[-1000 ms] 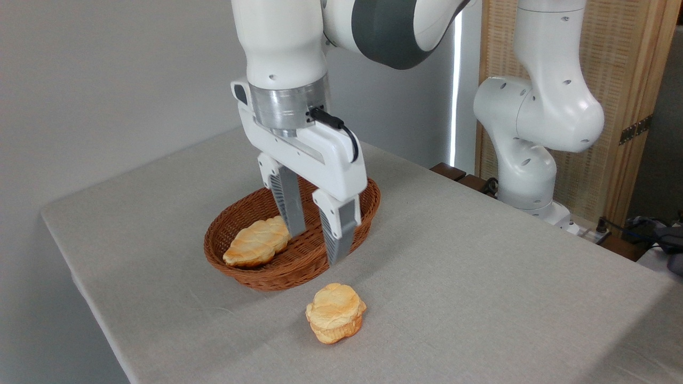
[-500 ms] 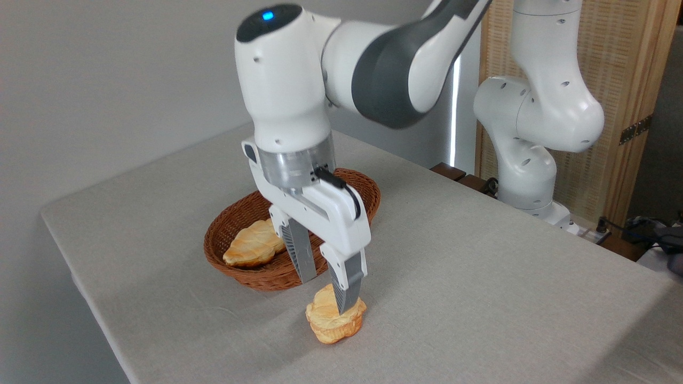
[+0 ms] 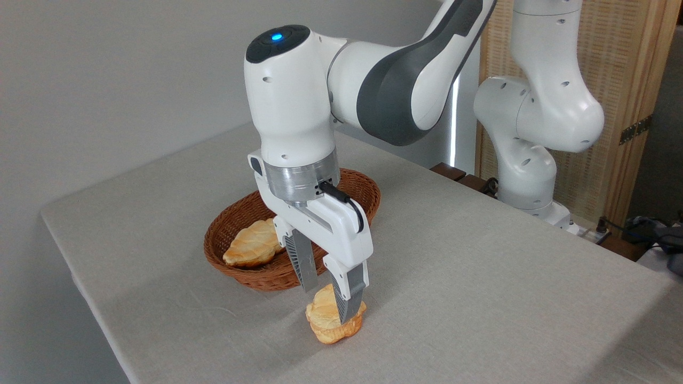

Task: Put bread into the basket
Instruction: 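Close the gripper on the round golden bread roll, then lift the bread roll and carry it over the wicker basket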

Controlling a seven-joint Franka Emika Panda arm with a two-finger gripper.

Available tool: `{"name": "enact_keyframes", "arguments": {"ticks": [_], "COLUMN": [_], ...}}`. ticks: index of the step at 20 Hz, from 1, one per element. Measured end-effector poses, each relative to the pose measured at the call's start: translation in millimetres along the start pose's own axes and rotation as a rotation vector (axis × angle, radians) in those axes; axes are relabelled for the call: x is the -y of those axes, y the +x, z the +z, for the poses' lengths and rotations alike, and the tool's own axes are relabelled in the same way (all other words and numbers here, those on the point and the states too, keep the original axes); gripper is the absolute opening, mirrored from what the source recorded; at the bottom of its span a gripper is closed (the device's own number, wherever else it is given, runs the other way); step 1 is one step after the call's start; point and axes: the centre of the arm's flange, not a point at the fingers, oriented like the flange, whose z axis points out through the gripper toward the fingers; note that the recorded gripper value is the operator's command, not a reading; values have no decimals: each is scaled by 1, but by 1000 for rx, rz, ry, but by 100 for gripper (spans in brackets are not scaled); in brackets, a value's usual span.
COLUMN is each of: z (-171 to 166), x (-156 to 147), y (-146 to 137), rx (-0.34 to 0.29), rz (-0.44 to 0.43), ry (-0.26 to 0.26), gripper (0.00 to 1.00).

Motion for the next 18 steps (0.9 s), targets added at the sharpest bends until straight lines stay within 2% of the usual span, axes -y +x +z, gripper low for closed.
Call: {"name": "enact_keyframes", "arguments": {"ticks": [7,8,9,10,18], "z": [13,14,15,15,17], "x": [-4,-4,-4,-4,-4], "y": [-2,-2,-2,-2,-2], "rx": [7,8,9,10,12], "rz": [2,2,2,2,3], "ry": [-8,-9,-10,-11,-13], "gripper": [100,90,74,65,65]}}
